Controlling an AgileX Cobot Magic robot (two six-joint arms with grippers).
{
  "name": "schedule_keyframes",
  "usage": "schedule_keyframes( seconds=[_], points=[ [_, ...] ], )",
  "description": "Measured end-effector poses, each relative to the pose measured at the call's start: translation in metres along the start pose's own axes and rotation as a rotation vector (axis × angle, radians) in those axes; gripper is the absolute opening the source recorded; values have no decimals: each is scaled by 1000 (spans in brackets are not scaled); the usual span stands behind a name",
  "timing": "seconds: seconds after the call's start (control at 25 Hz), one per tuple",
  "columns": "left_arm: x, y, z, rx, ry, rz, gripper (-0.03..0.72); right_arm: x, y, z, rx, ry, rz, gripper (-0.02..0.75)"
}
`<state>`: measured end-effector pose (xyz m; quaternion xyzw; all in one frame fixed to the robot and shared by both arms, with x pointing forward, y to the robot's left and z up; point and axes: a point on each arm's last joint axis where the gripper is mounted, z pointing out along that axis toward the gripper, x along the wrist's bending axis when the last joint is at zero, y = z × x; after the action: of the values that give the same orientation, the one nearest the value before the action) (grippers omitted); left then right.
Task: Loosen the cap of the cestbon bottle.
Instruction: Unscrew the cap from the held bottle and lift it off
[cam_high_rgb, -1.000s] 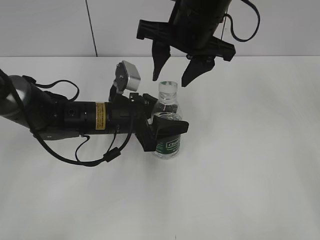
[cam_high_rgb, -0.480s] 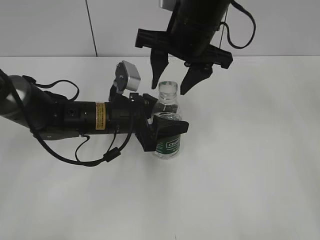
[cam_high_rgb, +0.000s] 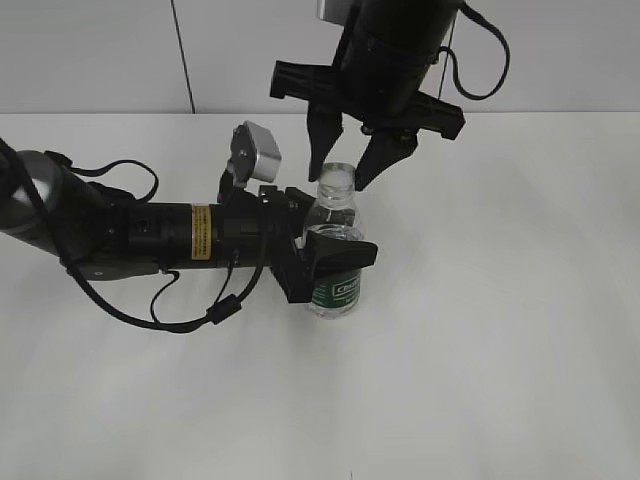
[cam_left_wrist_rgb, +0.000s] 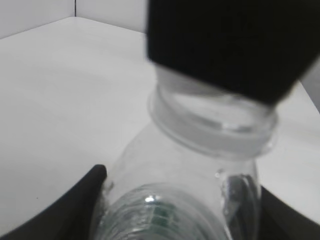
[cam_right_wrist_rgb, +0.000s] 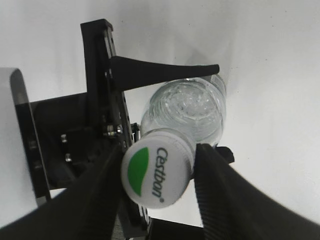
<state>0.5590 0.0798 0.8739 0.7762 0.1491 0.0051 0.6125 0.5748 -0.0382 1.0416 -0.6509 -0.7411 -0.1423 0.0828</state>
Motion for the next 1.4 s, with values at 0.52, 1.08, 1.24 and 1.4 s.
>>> schedule_keyframes(
  seconds=[0.52,1.08,1.24,1.4],
  points=[
    [0,0,0,1,-2,1,434,0,0,0,1,3,-190,304],
    [0,0,0,4,-5,3,434,1,0,-1,3,7,-684,303],
    [-1,0,0,5,-6,4,434,1,-1,-1,7,7,-820,303],
    [-1,0,0,6,-7,4,433,1,-1,-1,7,8,-944,302]
  ],
)
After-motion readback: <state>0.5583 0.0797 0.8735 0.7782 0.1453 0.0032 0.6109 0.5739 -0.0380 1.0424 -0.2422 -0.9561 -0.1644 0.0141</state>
